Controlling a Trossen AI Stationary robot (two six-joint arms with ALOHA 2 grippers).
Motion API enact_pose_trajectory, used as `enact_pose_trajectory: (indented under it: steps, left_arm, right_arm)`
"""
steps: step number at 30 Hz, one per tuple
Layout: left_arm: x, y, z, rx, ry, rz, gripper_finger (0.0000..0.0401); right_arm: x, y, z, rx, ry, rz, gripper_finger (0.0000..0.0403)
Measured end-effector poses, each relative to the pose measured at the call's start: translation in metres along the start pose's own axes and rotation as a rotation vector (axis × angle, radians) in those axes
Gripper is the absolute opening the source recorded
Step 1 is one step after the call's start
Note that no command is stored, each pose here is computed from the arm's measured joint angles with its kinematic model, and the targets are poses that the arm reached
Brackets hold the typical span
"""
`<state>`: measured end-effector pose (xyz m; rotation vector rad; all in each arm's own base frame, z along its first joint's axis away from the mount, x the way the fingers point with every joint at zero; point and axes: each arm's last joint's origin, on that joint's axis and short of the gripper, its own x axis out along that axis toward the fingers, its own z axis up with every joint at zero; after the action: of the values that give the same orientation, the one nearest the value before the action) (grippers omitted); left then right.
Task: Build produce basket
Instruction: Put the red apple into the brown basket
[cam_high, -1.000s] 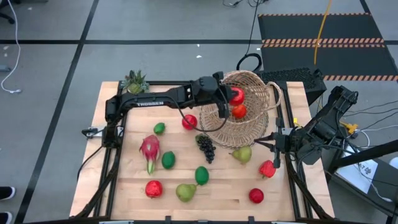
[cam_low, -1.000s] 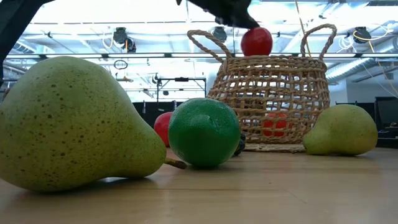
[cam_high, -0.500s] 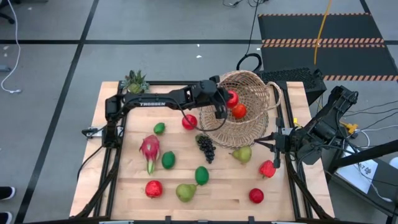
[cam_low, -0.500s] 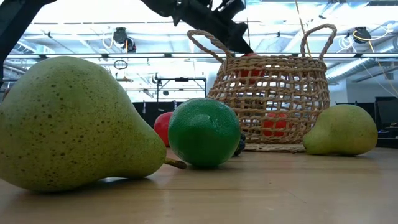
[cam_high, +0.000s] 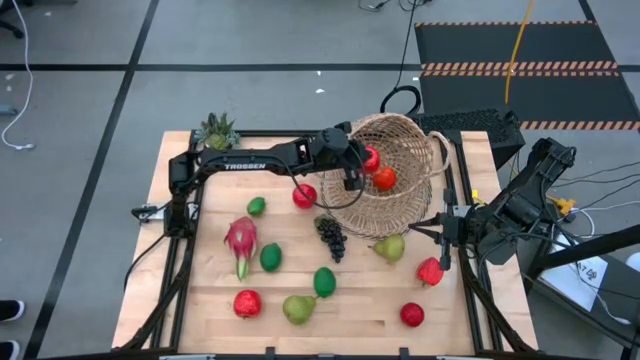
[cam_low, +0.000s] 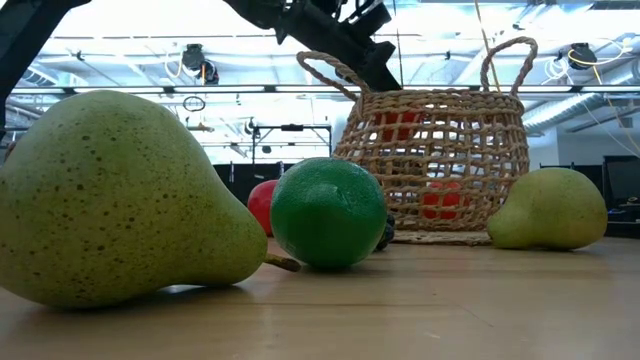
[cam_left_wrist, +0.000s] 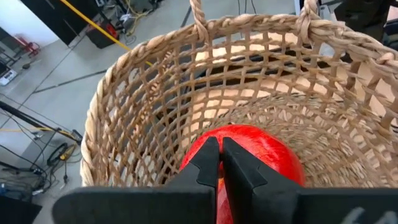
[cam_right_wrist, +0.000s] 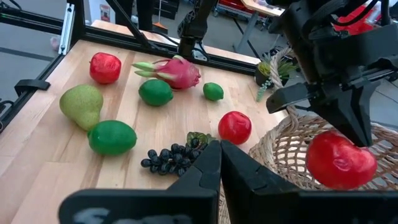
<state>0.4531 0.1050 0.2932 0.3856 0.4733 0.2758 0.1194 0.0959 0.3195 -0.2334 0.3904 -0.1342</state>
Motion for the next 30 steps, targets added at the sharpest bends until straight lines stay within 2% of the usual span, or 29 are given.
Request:
enact_pose_trajectory:
  steps: [6, 14, 18, 25, 30]
  left_arm:
    - [0.0, 0.0, 0.0, -0.001, 0.0, 0.0, 0.0019]
    - [0.0, 0.0, 0.0, -0.03, 0.004, 0.006, 0.0084]
    - [0.0, 0.001, 0.0, -0.031, 0.002, 0.007, 0.0103]
    - [-0.002, -0.002, 0.011, -0.035, -0.083, 0.027, 0.0105]
    - [-0.016, -0.004, 0.027, -0.034, -0.149, 0.031, 0.0095]
  right_arm:
    - [0.0, 0.0, 0.0, 0.0, 0.0, 0.0, 0.0004]
    - [0.0, 0.0, 0.0, 0.0, 0.0, 0.0, 0.0004]
    - [0.0, 0.0, 0.0, 0.0, 0.0, 0.0, 0.0004]
    - [0.0, 0.0, 0.0, 0.0, 0.0, 0.0, 0.0004]
    - [0.0, 0.0, 0.0, 0.0, 0.0, 0.001, 0.0004]
